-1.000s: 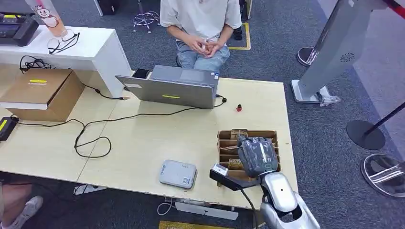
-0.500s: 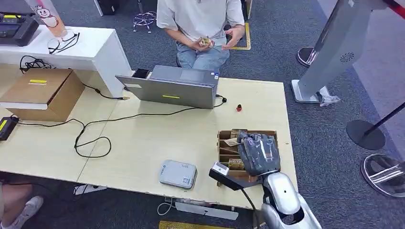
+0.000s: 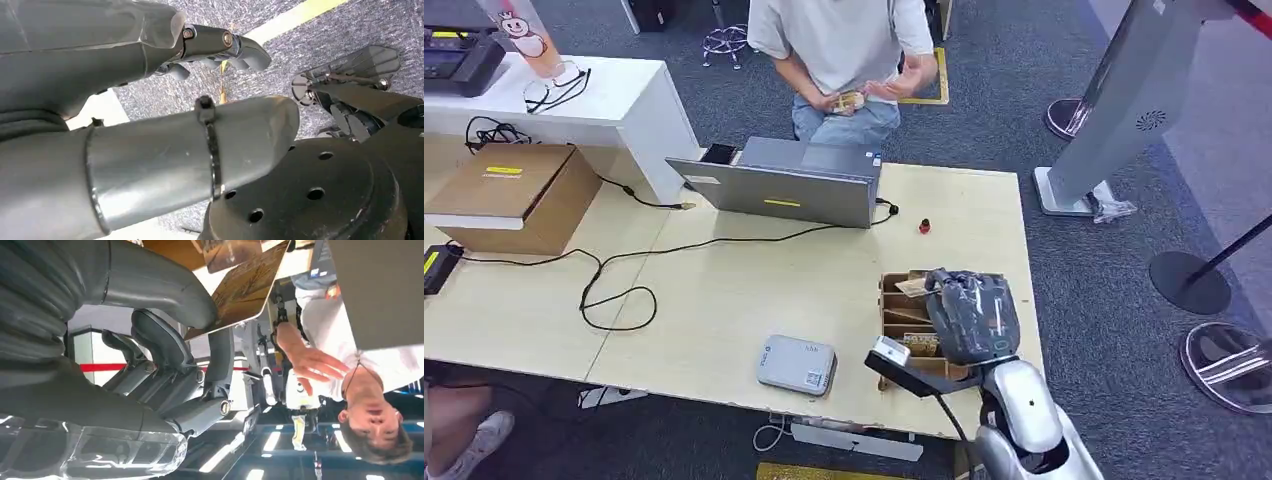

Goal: Pass the card to the sensor for recognition and then transmit it.

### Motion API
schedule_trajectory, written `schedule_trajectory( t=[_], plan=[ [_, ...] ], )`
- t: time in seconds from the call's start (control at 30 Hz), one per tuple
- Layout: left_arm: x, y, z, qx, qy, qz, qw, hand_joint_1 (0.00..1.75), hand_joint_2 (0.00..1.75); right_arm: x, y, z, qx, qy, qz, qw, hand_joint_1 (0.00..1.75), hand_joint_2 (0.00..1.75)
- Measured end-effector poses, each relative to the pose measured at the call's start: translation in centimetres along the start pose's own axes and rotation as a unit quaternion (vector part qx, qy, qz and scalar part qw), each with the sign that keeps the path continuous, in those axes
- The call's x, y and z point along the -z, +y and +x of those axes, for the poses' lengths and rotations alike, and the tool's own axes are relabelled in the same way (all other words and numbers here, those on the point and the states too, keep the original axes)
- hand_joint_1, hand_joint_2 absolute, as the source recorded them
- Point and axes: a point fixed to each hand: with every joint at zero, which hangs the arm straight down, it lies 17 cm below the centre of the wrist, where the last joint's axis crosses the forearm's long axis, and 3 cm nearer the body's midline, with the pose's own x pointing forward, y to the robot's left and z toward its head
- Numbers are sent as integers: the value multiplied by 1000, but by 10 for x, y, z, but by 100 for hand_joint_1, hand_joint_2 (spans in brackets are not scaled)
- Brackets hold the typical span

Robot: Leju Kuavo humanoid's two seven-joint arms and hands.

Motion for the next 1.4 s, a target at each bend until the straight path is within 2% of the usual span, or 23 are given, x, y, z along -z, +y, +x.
schedule_trajectory(
  t=[0.53, 1.4],
  plan=[
    [-1, 0, 3, 3, -7, -1, 1000, 0, 0, 5, -22, 5, 32, -15, -50, 998, 175, 175],
    [0, 10, 3, 29, 0, 21, 999, 0, 0, 36, -53, 13, 98, -25, -130, 986, 175, 175]
  ],
)
